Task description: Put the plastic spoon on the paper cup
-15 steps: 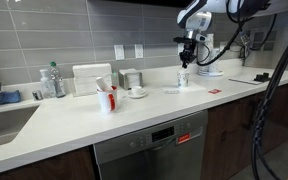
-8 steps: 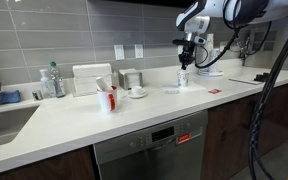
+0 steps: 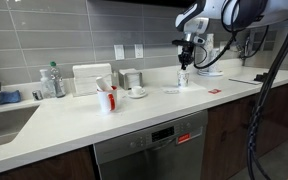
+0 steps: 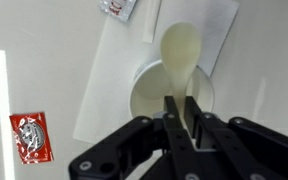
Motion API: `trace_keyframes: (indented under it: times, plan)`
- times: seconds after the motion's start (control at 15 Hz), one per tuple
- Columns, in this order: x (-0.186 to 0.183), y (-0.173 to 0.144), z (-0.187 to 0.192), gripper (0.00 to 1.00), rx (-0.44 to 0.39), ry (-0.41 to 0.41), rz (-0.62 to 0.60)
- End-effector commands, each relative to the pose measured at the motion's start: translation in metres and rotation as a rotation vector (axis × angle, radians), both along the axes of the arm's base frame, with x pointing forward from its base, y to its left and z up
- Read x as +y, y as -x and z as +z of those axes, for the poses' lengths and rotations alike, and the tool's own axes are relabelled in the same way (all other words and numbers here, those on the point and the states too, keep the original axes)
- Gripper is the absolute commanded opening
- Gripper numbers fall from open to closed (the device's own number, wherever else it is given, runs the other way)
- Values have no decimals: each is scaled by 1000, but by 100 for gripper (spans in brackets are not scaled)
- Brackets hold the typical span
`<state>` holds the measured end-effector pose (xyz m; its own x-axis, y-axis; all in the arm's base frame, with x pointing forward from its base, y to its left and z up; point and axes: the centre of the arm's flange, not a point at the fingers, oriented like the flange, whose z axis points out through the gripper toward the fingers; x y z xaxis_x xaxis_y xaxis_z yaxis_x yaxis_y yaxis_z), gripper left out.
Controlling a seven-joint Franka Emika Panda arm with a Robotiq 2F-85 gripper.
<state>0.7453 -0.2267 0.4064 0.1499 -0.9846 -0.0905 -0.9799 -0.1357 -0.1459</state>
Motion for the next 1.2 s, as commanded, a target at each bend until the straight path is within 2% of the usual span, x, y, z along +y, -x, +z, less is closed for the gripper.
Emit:
trace_keyframes:
  times: [0.0,0.87,0.93,1.0,1.13]
  plan:
    - [-5,-13,1,4,45,24,-7]
    - [-2,-17,-8,4,48,29,1]
    - [-3,-18,-8,17,47,27,2]
    - [-3,-18,-8,41,48,24,4]
    - [-3,-18,-8,44,46,25,3]
